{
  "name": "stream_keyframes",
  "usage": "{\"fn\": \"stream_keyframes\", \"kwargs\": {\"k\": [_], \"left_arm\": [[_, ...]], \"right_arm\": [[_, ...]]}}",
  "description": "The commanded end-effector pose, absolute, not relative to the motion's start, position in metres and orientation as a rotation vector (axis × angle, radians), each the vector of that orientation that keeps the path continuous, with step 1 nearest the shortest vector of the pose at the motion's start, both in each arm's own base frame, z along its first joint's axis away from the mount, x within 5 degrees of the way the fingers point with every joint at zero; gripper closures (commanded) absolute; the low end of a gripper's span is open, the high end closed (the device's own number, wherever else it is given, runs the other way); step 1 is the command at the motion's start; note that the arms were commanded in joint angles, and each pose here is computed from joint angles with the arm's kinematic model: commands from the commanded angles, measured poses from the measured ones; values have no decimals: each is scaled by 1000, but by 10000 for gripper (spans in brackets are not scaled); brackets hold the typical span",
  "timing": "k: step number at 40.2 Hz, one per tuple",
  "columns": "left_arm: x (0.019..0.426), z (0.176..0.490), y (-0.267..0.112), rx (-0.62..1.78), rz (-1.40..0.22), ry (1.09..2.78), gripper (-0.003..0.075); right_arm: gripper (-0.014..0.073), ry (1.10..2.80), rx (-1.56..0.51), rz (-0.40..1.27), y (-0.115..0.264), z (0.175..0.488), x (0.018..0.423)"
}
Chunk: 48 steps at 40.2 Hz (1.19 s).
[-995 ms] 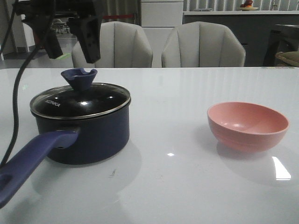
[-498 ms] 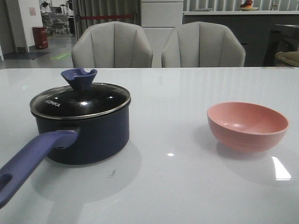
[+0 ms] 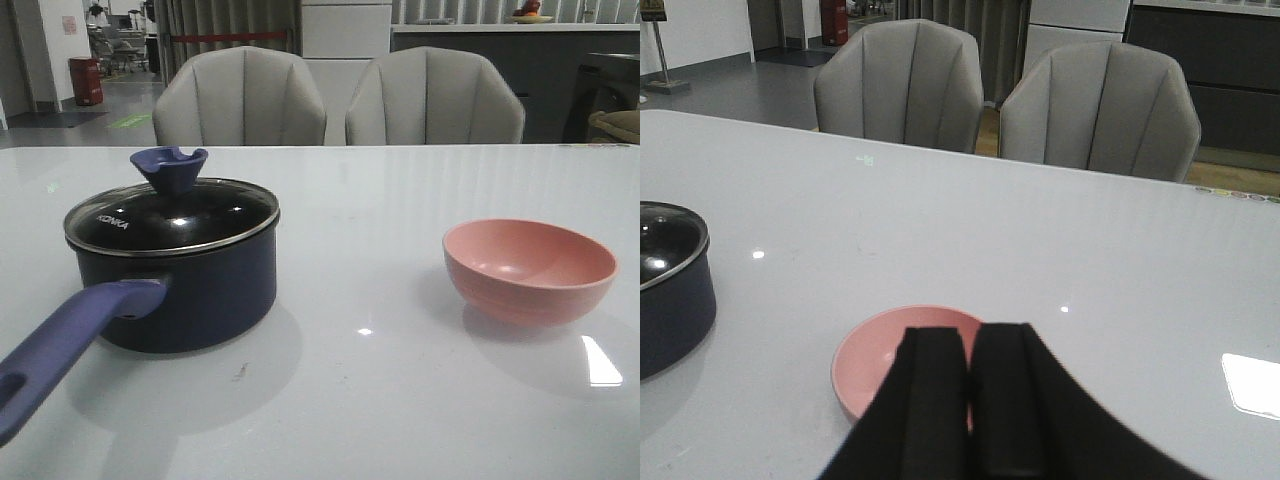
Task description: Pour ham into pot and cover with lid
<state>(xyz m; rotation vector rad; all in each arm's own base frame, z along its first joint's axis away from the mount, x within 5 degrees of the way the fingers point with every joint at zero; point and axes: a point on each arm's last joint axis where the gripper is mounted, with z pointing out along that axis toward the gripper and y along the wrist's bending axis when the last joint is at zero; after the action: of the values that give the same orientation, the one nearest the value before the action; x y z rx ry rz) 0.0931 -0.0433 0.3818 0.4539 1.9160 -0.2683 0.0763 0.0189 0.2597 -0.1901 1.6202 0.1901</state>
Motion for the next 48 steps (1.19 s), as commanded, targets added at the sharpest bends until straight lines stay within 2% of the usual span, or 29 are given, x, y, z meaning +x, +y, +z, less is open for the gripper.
{"fn": "stream_keyframes", "kwargs": {"k": [1,5,9,12,15,20,23,48], "left_arm": [[70,385,-31,397,-284,1671,168],[49,366,-21,383,-266,1568,168],[39,340,-15,388,-239,1537,169],[35,324,-14,386,-241,1526,202],[36,308,-15,374,-263,1536,317],[40,297,-17,345,-307,1544,631],[40,296,-17,344,-308,1536,571],[41,292,-19,332,-335,1564,590]], "right_arm": [[431,1522,-169,190,18,276,77],[431,1522,-169,190,18,276,77],[431,1522,-169,190,18,276,77],[431,1522,-169,190,18,276,77],[431,1522,-169,190,18,276,77],[431,1522,-169,190,18,276,77],[431,1522,-169,190,18,276,77],[431,1522,-169,190,18,276,77]]}}
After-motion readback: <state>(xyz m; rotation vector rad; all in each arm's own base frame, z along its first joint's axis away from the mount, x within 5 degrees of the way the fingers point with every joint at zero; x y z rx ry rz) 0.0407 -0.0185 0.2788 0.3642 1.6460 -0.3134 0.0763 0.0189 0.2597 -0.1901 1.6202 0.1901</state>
